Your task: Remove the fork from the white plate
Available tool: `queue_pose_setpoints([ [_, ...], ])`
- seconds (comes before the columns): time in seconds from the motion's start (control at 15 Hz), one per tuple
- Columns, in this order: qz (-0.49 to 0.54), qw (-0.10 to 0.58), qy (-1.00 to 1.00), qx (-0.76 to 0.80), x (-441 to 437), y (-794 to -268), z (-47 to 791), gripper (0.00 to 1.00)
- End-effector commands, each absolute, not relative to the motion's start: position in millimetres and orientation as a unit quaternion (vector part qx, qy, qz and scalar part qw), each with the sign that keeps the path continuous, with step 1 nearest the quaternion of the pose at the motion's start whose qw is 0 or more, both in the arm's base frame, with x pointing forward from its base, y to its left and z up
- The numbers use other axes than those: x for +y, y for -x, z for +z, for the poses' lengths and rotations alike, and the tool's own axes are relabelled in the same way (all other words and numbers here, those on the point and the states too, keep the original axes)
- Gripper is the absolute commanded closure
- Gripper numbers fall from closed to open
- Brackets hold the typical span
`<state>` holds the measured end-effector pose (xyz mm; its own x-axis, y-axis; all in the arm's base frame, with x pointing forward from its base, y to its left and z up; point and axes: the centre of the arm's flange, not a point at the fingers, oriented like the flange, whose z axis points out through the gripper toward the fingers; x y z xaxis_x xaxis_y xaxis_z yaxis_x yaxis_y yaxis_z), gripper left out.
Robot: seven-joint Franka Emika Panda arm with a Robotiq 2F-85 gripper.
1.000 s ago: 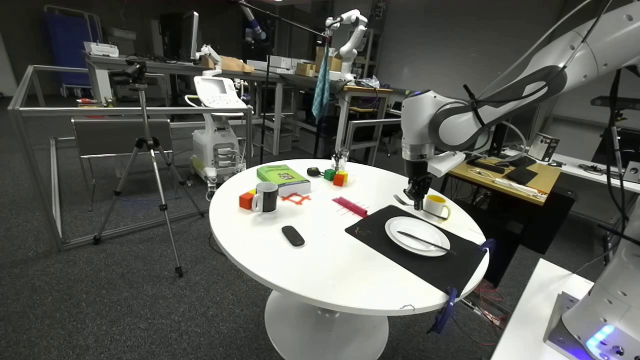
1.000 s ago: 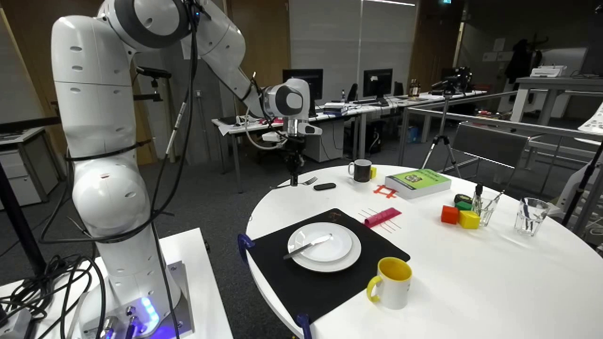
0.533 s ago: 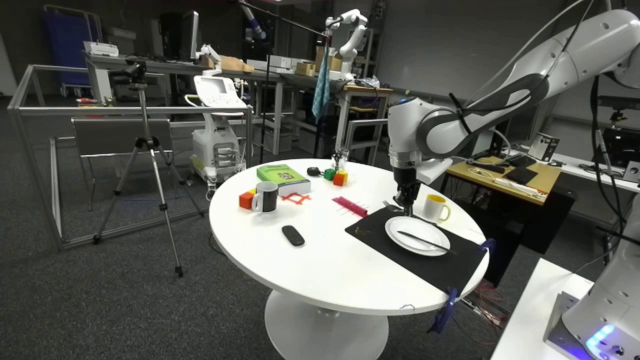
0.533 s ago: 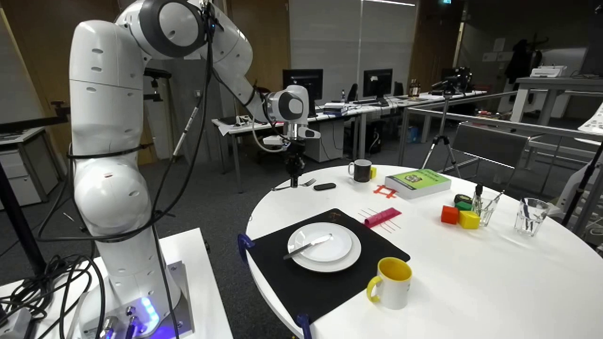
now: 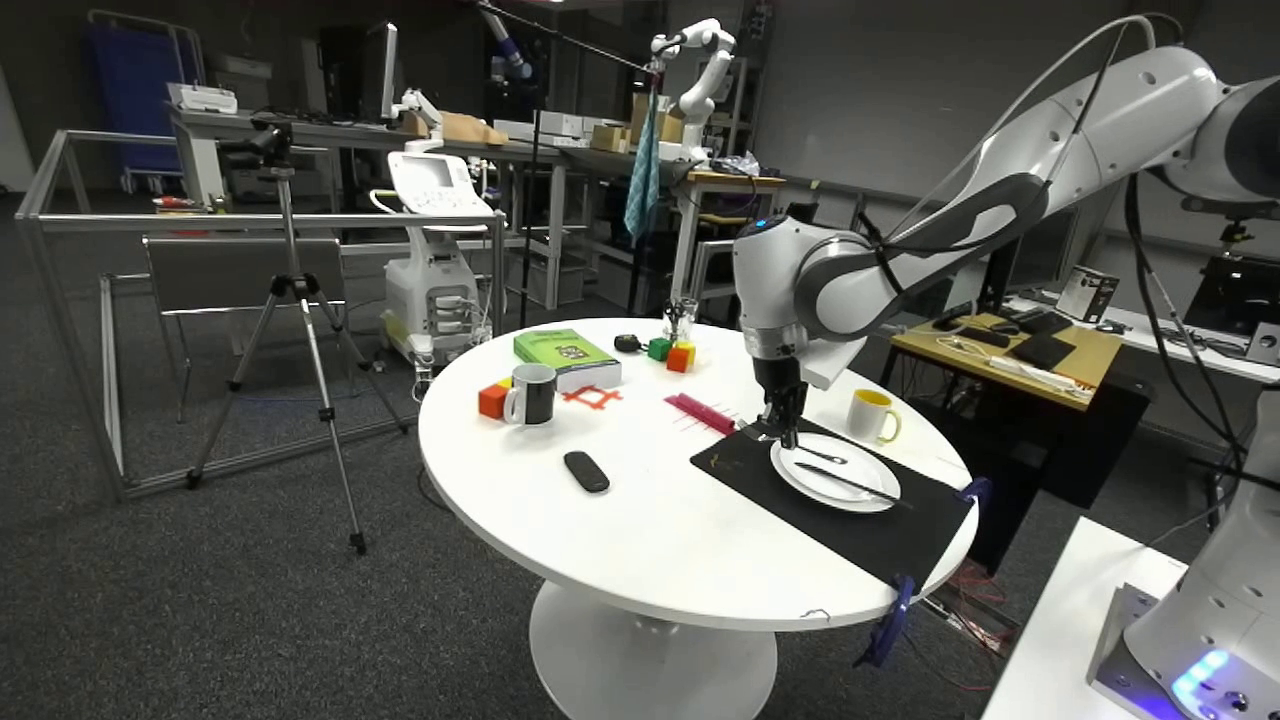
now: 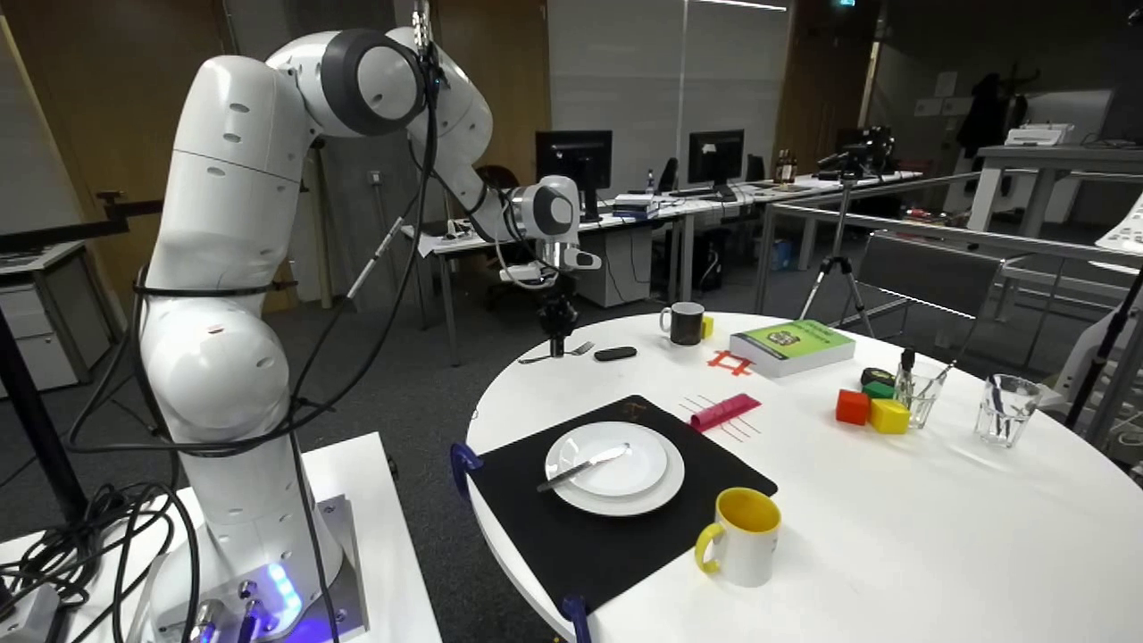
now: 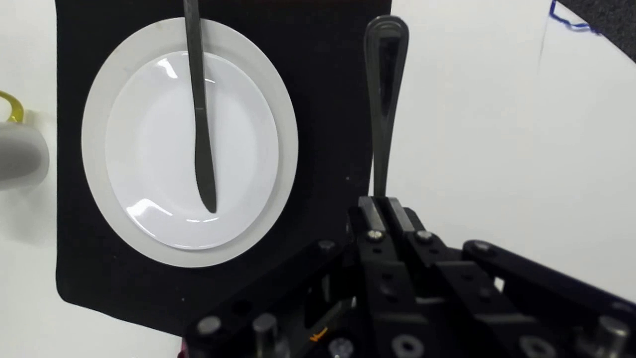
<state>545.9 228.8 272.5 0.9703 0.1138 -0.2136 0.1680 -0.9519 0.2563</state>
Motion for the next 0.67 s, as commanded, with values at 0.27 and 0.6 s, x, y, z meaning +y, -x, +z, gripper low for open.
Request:
queue_pose_setpoints([
  [0.27, -0.146, 0.172, -0.966, 0.127, 276.3, -573.0, 249.5, 0.99],
  [0.6, -0.192, 0.191, -0.948, 0.166, 299.0, -579.7, 223.4, 0.99],
])
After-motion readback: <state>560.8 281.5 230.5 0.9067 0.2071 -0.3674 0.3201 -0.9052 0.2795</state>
